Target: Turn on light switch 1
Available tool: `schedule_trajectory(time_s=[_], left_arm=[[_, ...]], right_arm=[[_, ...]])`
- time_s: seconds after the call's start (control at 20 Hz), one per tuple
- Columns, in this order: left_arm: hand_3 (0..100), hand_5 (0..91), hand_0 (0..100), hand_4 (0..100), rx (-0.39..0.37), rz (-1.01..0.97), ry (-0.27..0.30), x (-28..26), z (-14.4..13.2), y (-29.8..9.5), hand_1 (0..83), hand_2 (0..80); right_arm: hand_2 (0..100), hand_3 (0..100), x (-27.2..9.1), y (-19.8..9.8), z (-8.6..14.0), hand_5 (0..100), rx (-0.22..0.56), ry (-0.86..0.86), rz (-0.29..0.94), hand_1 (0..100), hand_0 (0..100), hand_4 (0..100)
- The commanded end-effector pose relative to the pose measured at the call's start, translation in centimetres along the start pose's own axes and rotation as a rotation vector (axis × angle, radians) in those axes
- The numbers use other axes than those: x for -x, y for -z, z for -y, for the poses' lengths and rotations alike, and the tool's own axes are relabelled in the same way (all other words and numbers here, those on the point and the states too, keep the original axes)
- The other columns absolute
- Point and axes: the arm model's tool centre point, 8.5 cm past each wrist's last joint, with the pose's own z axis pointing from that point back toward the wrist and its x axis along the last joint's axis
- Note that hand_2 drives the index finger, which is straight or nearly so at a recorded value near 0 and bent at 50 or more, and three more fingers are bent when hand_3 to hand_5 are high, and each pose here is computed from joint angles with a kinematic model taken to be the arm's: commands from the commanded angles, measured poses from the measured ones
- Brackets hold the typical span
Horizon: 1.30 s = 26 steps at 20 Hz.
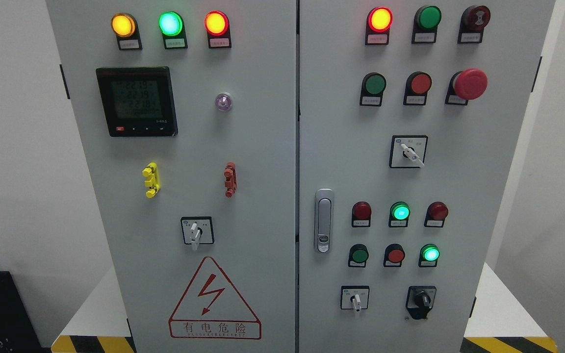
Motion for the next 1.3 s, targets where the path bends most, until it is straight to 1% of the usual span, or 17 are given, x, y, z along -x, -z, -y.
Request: schedule_trajectory(time_s=[0.0,0.3,0.4,0.5,0.6,0.7,0.9,1.05,1.1,1.2,1.25], left_arm=[[0,0.0,22,0,-0.008,0.012,-0.058,-0.4,-0.1,0.1,3.5,0.0],[0,0.0,22,0,-0.028,0.034,-0.057,-0.9,-0.3,0.1,3.5,0.0],[0,0.0,22,0,-0.047,0.092,-0.060,-1.8,-0.7,0.2,3.6,0.0],[0,0.0,21,0,-0.077,0.156,-0.046,-1.6,-1.2,-0.2,4.6,0.0],[0,0.0,21,0,-0.083,0.237,-0.045,-2.3,-1.5,-0.9,5.7,0.0],[0,0.0,20,0,-0.106,0.351,-0.037,-4.5,-2.9,-2.0,6.5,0.0],[0,0.0,21,0,-0.141,0.564,-0.015,-9.9,-5.3,-5.1,8.5,0.0],[0,0.0,21,0,-0.176,0.757,-0.004,-15.0,-6.8,-8.9,9.7,0.0],[0,0.0,22,0,-0.200,0.823,0.019,-16.8,-7.4,-10.4,10.4,0.0],[0,0.0,22,0,-0.244,0.927,0.091,-19.3,-8.2,-13.3,11.4,0.0],[0,0.0,23,0,-0.262,0.975,0.103,-20.3,-8.6,-14.6,11.8,0.0]], right_arm=[[0,0,0.0,0.0,0.0,0,-0.001,0.024,-0.002,0,0,0],[0,0,0.0,0.0,0.0,0,-0.001,0.024,-0.002,0,0,0],[0,0,0.0,0.0,0.0,0,-0.001,0.024,-0.002,0,0,0],[0,0,0.0,0.0,0.0,0,-0.001,0.024,-0.002,0,0,0],[0,0,0.0,0.0,0.0,0,-0.001,0.024,-0.002,0,0,0],[0,0,0.0,0.0,0.0,0,-0.001,0.024,-0.002,0,0,0],[0,0,0.0,0.0,0.0,0,-0.001,0.024,-0.002,0,0,0],[0,0,0.0,0.0,0.0,0,-0.001,0.024,-0.002,0,0,0],[0,0,0.0,0.0,0.0,0,-0.001,0.024,-0.002,0,0,0],[0,0,0.0,0.0,0.0,0,-0.001,0.024,-0.002,0,0,0],[0,0,0.0,0.0,0.0,0,-0.001,0.024,-0.002,0,0,0]])
